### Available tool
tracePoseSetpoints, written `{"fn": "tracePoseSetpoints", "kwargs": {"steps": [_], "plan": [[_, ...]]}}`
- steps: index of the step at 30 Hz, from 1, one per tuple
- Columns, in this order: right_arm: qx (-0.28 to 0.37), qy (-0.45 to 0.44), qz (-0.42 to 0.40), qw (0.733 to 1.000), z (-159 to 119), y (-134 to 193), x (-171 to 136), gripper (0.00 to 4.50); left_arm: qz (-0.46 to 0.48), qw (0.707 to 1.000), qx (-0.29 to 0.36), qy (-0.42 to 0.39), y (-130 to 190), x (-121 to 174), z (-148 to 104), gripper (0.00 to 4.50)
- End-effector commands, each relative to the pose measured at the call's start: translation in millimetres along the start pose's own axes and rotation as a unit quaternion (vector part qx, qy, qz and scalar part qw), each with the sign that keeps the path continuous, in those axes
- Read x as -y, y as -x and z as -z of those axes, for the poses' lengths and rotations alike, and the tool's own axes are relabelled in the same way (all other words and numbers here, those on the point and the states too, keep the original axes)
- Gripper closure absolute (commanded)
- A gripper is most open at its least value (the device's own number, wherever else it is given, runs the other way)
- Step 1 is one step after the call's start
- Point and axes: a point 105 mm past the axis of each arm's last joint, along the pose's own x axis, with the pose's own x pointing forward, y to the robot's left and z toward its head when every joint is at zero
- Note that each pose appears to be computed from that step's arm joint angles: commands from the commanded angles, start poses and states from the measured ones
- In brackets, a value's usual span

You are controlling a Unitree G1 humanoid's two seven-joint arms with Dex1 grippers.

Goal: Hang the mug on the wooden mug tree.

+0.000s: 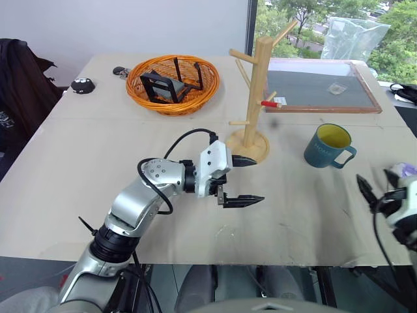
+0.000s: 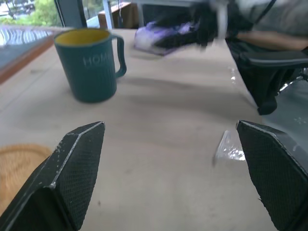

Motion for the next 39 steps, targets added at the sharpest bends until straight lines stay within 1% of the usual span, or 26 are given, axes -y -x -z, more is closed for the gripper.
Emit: {"fn": "tracePoseSetpoints", "kwargs": {"steps": [1, 7, 11, 17, 22, 23, 24, 26, 29, 30, 35, 36, 39], "plan": [[0.004, -0.017, 0.036, 0.999, -1, -16, 0, 1.25, -0.012, 0.999, 0.012, -0.028, 2, -2, -17, 0.00], [0.000, -0.042, 0.053, 0.998, 3, -38, -3, 1.25, -0.026, 0.999, 0.008, -0.038, 2, -7, -20, 0.00], [-0.001, -0.032, 0.091, 0.995, 3, -48, 6, 1.25, -0.037, 0.999, 0.010, -0.037, 3, -8, -20, 0.00], [0.006, -0.057, 0.099, 0.993, 0, -65, -4, 1.25, -0.050, 0.998, 0.013, -0.037, 3, -8, -19, 0.00], [0.004, -0.071, 0.111, 0.991, 3, -72, -7, 1.25, -0.061, 0.997, 0.019, -0.035, 3, -9, -20, 0.00], [0.003, -0.071, 0.110, 0.991, 4, -73, -9, 1.47, -0.061, 0.997, 0.018, -0.036, 3, -9, -20, 0.00], [0.003, -0.071, 0.108, 0.992, 4, -73, -10, 1.78, -0.061, 0.997, 0.018, -0.036, 3, -9, -20, 0.00], [0.005, -0.069, 0.103, 0.992, 4, -73, -13, 2.56, -0.065, 0.997, 0.016, -0.037, 5, -10, -19, 0.00], [0.009, -0.070, 0.104, 0.992, 2, -73, -13, 4.24, -0.069, 0.997, 0.015, -0.040, 7, -12, -18, 0.00], [0.011, -0.070, 0.104, 0.992, 1, -74, -12, 4.39, -0.071, 0.997, 0.015, -0.041, 7, -12, -18, 0.00], [0.022, -0.052, 0.076, 0.996, -9, -77, -11, 4.39, -0.079, 0.996, 0.021, -0.036, 9, -13, -19, 0.00], [0.024, -0.045, 0.060, 0.997, -13, -78, -12, 4.39, -0.082, 0.996, 0.019, -0.035, 11, -14, -17, 0.00], [0.029, -0.018, -0.021, 0.999, -31, -79, -23, 4.39, -0.095, 0.995, 0.015, -0.028, 19, -16, -14, 0.00]]}}
